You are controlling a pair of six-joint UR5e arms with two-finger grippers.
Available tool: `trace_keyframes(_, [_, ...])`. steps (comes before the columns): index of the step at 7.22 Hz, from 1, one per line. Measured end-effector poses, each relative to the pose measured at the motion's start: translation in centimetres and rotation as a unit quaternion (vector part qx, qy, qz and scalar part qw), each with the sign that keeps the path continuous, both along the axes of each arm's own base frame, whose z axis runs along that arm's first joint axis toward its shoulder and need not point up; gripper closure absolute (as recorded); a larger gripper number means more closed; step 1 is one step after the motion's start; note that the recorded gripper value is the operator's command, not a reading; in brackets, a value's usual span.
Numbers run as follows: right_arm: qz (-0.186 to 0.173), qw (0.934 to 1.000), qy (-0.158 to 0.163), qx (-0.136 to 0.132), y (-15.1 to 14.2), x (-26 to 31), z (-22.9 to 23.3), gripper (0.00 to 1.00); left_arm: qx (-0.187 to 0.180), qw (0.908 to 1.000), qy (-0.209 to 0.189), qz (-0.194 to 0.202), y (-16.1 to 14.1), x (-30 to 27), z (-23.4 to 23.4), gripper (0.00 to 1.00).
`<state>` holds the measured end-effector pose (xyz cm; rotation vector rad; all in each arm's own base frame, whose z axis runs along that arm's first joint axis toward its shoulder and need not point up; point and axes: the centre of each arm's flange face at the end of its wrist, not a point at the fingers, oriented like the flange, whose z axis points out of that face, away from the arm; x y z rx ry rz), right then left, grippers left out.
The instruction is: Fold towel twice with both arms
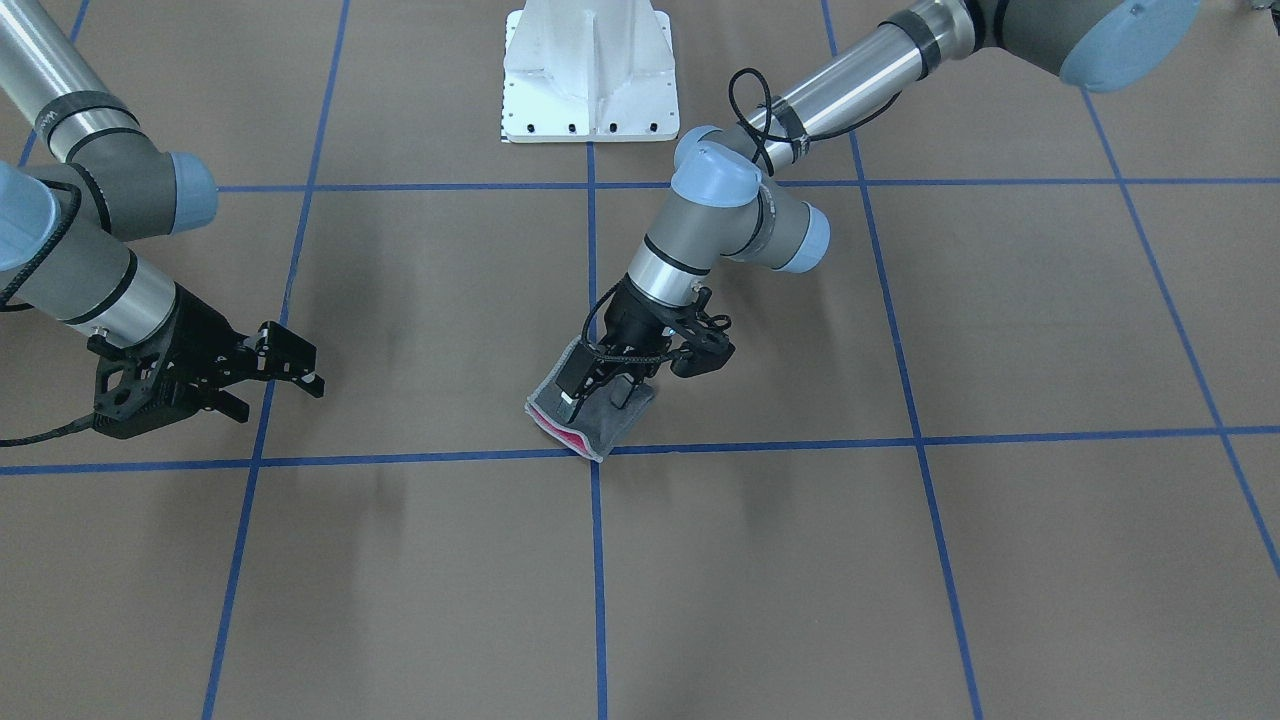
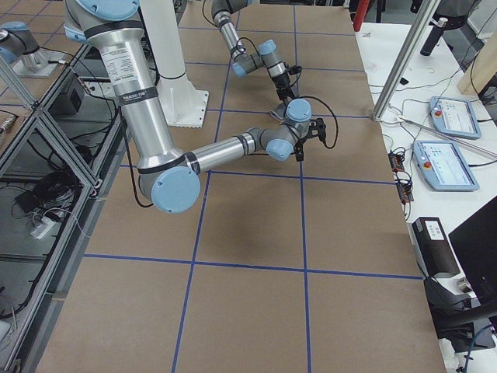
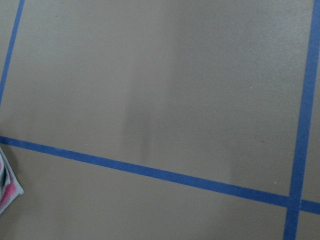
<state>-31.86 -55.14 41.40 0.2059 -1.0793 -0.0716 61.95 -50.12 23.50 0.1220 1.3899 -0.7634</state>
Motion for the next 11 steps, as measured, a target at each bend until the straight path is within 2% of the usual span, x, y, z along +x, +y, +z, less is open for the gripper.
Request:
trace_keyframes(2, [0.001, 1.0000, 0.000, -0.001, -0.1, 0.4, 0.0, 0.00, -0.002, 1.0000, -0.004, 0.001, -0.1, 0.5, 0.4, 0.00])
trace_keyframes(6, [-0.002, 1.0000, -0.002, -0.004, -0.1, 0.5, 0.2, 0.00, 0.010, 0.9998, 0.017, 0.003, 0.0, -0.3, -2.8, 0.00])
trace_keyframes(11, [-0.002, 1.0000, -0.003, -0.005, -0.2, 0.7, 0.1, 0.00, 0.003, 0.9996, 0.012, 0.027, 3.2, 2.0, -1.8, 0.00])
